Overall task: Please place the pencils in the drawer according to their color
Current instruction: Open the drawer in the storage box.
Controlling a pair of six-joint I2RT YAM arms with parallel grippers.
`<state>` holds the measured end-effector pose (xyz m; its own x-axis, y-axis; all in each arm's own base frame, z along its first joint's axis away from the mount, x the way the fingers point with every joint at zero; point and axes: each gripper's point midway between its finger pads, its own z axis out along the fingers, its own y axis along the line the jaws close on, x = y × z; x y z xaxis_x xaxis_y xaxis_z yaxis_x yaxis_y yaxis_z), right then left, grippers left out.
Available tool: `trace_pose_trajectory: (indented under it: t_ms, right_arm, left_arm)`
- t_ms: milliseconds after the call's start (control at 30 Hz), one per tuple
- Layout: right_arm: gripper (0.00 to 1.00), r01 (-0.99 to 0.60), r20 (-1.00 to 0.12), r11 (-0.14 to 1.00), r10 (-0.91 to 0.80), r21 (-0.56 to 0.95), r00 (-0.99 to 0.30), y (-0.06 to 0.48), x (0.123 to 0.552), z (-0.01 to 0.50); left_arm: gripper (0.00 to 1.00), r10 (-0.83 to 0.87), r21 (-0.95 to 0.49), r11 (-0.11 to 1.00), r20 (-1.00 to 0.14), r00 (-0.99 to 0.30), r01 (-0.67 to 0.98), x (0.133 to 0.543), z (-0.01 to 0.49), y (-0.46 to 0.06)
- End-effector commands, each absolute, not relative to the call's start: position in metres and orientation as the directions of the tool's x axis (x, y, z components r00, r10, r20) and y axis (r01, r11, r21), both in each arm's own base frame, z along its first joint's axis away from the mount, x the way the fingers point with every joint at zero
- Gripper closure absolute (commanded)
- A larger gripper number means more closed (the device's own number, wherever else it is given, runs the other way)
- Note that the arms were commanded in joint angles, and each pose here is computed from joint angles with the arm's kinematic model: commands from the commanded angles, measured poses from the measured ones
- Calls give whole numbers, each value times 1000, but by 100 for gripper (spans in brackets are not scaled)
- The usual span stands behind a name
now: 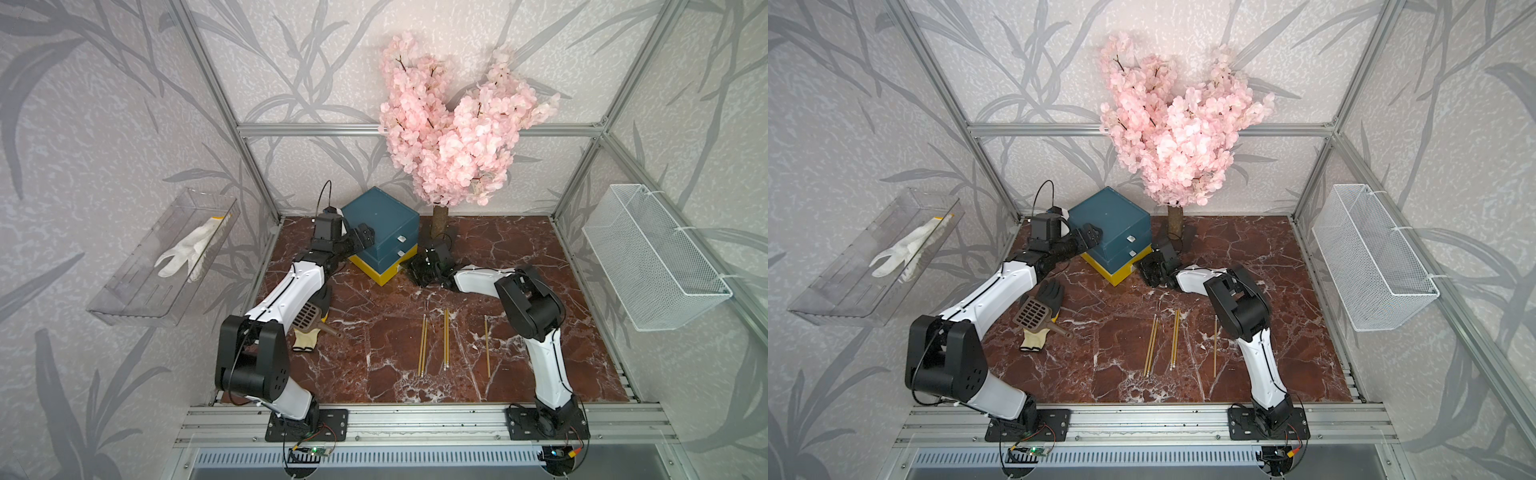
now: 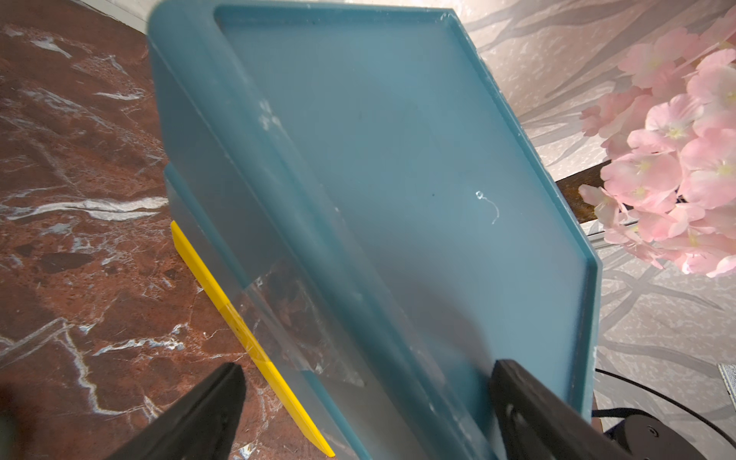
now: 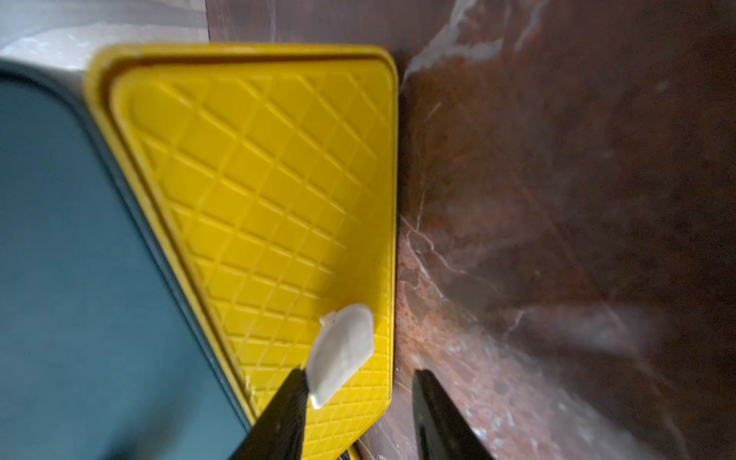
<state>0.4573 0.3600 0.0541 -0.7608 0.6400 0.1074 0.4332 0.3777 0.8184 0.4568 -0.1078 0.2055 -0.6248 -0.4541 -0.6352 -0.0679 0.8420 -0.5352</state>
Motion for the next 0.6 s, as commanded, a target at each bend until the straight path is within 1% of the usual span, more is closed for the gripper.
trace_pose_trajectory:
  t_ms: [0,100,400,567]
  right_arm:
    - [55,500,137,426,642,754,-754,348,438,33]
    - [55,518,142,453,638,726,-757,343,430,29]
    - [58,529,147,482,627,699,-765,334,412,27]
    - [58,546,153,500,628,672,-763,323,395,21]
  left_arm:
    - [0,-372,-381,900,-418,-829,-212,400,107,-97]
    - [0,-372,-379,901,-421,-827,-212,400,107,-97]
    - [0,-371,-380,901,-421,-827,-211,400,108,-97]
    - [0,-368,-379,902,-421,-829,-208,401,109,-97]
